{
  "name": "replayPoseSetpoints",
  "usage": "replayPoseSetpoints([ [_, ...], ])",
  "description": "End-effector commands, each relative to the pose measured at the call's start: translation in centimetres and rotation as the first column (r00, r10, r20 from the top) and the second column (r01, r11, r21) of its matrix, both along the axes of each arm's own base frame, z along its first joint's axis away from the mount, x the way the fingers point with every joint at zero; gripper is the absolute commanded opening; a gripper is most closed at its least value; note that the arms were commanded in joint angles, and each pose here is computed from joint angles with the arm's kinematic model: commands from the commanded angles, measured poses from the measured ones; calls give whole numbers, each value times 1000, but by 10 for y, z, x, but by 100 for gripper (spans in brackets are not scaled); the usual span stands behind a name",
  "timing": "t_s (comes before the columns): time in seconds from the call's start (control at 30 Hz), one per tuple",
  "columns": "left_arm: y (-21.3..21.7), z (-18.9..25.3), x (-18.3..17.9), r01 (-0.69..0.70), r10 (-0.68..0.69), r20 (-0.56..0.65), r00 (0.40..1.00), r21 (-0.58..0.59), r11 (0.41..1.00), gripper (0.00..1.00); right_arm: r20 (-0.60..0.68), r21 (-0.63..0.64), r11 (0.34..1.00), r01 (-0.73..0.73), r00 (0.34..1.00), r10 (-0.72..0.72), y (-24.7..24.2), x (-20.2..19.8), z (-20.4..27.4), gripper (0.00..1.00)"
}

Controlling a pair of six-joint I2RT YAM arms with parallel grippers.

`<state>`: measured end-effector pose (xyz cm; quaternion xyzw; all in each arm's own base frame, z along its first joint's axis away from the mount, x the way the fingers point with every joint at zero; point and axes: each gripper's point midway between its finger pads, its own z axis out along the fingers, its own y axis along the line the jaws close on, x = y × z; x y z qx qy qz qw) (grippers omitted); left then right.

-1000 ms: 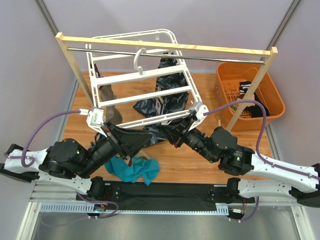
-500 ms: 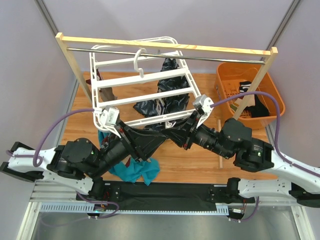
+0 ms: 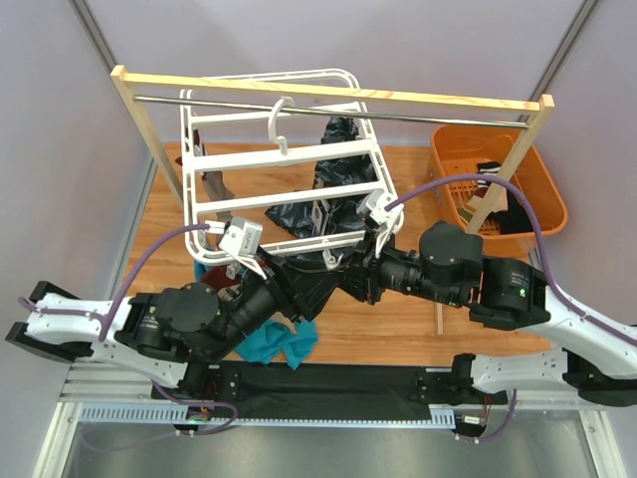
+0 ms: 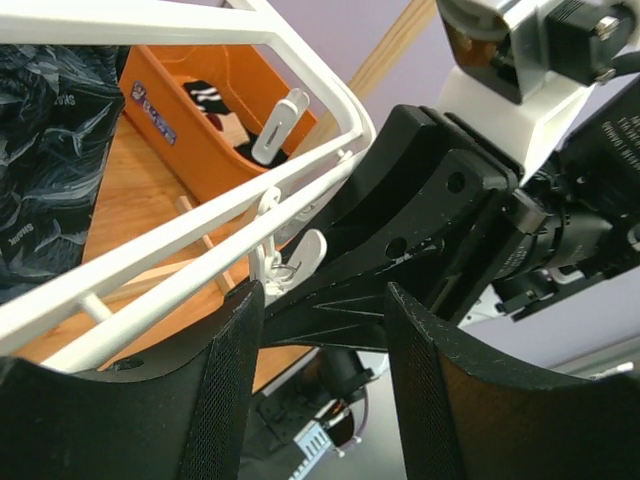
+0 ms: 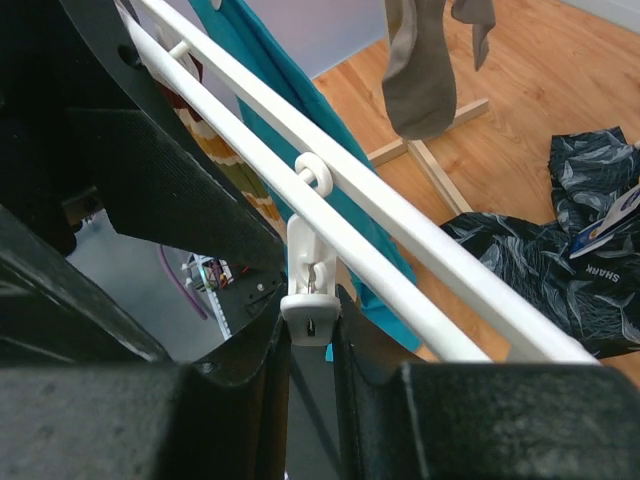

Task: Clip the socks to the hanger
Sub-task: Pick up the clamp from the hanger.

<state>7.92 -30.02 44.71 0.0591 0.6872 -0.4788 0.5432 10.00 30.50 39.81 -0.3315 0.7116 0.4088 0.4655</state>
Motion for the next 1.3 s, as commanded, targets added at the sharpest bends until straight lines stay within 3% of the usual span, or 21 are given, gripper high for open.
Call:
replayPoseSetpoints([
  [0.0, 4, 11, 10, -67, 67, 13, 998, 3, 998, 59, -3, -72, 993, -96, 995, 96, -6, -17, -6, 0],
  [0.23, 8, 12, 18, -143, 143, 0, 990, 34, 989, 57, 3, -76, 990, -116, 993, 117, -6, -19, -3, 0],
  [0.43, 20, 10, 23, -165, 162, -50, 986, -69, 984, 52, 6, -76, 990, -120, 993, 121, -7, -20, -2, 0],
  [1.27, -5, 2, 20, -143, 145, -53, 988, 45, 989, 53, 2, -92, 973, -212, 977, 213, -1, -33, 2, 0],
])
